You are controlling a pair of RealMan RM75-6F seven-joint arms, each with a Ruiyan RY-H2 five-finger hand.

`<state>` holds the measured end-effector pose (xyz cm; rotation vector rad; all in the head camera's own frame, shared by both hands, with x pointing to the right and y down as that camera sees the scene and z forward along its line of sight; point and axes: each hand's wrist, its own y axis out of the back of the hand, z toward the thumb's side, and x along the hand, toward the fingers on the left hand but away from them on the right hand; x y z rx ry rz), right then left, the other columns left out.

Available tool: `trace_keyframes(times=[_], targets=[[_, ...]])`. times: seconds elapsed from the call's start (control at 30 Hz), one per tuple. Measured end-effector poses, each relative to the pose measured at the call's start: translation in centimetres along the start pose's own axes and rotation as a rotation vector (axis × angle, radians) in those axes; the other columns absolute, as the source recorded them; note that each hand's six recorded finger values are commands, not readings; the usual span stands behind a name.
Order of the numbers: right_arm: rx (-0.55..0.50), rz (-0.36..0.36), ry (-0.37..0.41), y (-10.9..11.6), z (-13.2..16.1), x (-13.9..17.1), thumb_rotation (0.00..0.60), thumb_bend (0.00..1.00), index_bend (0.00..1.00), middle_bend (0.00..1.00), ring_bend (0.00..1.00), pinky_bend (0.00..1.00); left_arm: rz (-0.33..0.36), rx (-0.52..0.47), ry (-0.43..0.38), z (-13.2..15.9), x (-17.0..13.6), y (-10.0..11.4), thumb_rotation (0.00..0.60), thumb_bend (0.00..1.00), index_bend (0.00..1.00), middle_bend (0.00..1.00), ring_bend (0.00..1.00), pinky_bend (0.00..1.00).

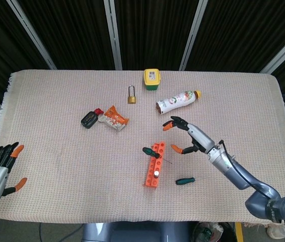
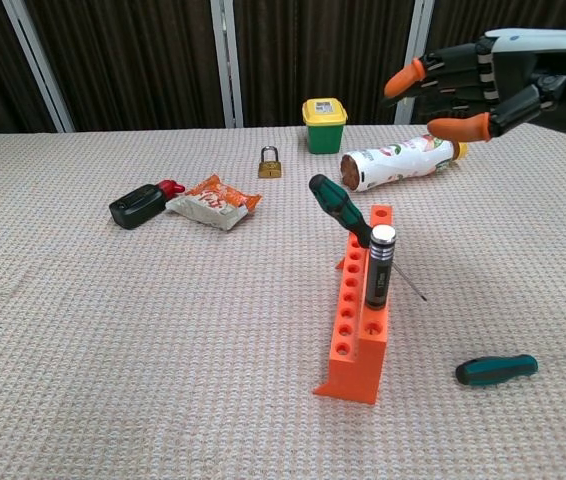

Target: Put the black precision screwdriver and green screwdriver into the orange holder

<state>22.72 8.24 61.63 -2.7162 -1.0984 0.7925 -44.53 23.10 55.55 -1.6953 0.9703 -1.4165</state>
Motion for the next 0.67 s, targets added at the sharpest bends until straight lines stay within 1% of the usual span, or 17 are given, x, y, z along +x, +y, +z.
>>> trace_keyframes(times=[0.13, 0.17, 0.23, 0.27, 0.33, 0.37, 0.43, 0.47, 0.67], targets=[[0.193, -0.105, -0.021, 1.4, -0.8, 2.0, 0.600, 0.36, 0.29, 0.17, 0.00, 0.00, 0.012, -0.001, -0.003, 0.2, 0.1, 0.0, 0.600, 0.25, 0.00, 0.00, 0.00, 0.00], [0.256, -0.142, -0.034, 1.9, -1.1, 2.8, 0.600, 0.36, 0.29, 0.17, 0.00, 0.00, 0.013, -0.001, -0.005, 0.3, 0.2, 0.0, 0.600, 0.25, 0.00, 0.00, 0.00, 0.00], [0.348, -0.199, -0.060, 2.5, -1.7, 4.2, 0.600, 0.36, 0.28, 0.16, 0.00, 0.00, 0.017, -0.003, -0.012, 0.5, 0.2, -0.1, 0.600, 0.25, 0.00, 0.00, 0.00, 0.00], [0.411, -0.235, -0.082, 3.0, -2.1, 5.3, 0.600, 0.36, 0.28, 0.16, 0.00, 0.00, 0.022, -0.005, -0.019, 0.6, 0.3, -0.1, 0.600, 0.25, 0.00, 0.00, 0.00, 0.00], [0.503, -0.285, -0.123, 3.5, -2.7, 7.0, 0.600, 0.36, 0.27, 0.15, 0.00, 0.00, 0.029, -0.008, -0.026, 0.9, 0.3, -0.1, 0.600, 0.26, 0.01, 0.00, 0.00, 0.00], [0.560, -0.315, -0.156, 3.8, -3.2, 8.3, 0.600, 0.36, 0.27, 0.14, 0.00, 0.00, 0.033, -0.009, -0.028, 1.0, 0.3, -0.2, 0.600, 0.26, 0.01, 0.00, 0.00, 0.00], [0.635, -0.356, -0.212, 4.2, -4.1, 10.5, 0.600, 0.35, 0.25, 0.12, 0.00, 0.00, 0.036, -0.010, -0.030, 1.1, 0.3, -0.2, 0.600, 0.26, 0.01, 0.00, 0.00, 0.00], [0.679, -0.389, -0.261, 4.4, -4.7, 12.4, 0.600, 0.36, 0.25, 0.12, 0.00, 0.00, 0.037, -0.009, -0.032, 1.2, 0.3, -0.3, 0.600, 0.26, 0.01, 0.00, 0.00, 0.00], [0.762, -0.461, -0.406, 4.4, -6.7, 18.3, 0.600, 0.35, 0.21, 0.10, 0.00, 0.00, 0.052, -0.009, -0.046, 1.7, 0.4, -0.3, 0.600, 0.25, 0.02, 0.00, 0.00, 0.00]])
